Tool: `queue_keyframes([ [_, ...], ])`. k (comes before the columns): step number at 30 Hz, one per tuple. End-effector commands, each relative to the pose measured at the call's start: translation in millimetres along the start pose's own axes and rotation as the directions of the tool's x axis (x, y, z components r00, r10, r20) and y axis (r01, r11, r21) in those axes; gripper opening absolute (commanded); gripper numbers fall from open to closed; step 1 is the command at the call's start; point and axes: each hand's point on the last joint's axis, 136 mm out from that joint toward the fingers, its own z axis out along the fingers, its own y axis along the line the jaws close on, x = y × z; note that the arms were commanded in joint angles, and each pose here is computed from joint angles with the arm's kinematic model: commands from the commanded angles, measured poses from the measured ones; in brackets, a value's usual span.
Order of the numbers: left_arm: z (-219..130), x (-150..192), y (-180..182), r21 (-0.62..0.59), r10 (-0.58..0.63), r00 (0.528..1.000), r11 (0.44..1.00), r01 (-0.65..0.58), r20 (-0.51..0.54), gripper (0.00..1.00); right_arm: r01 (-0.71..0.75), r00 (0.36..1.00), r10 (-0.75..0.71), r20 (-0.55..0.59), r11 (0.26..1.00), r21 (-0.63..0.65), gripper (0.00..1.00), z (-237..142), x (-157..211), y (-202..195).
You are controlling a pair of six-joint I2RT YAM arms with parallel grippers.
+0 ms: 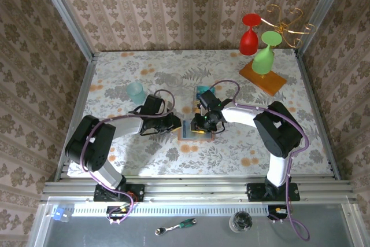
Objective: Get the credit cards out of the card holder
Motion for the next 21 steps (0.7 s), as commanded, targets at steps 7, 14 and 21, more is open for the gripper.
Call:
queue_keyframes([
  [7,17.9,-6.1,-22.0,0.060,0.012,1.000,0.998,-0.011,-0.020,0.23,-0.027,1.000,0.027,-0.003,0.999,-0.037,0.29,-1.5,2.4,-4.2],
  [14,26.5,-2.5,-19.4,0.034,0.007,0.999,0.999,-0.005,-0.045,0.25,-0.037,0.999,0.037,-0.008,0.998,-0.055,0.28,-0.6,3.5,-6.0],
  [21,27.7,0.4,-13.6,-0.008,0.001,0.999,1.000,-0.001,-0.048,0.27,-0.044,0.999,0.043,-0.014,0.997,-0.066,0.28,0.3,4.9,-7.5],
])
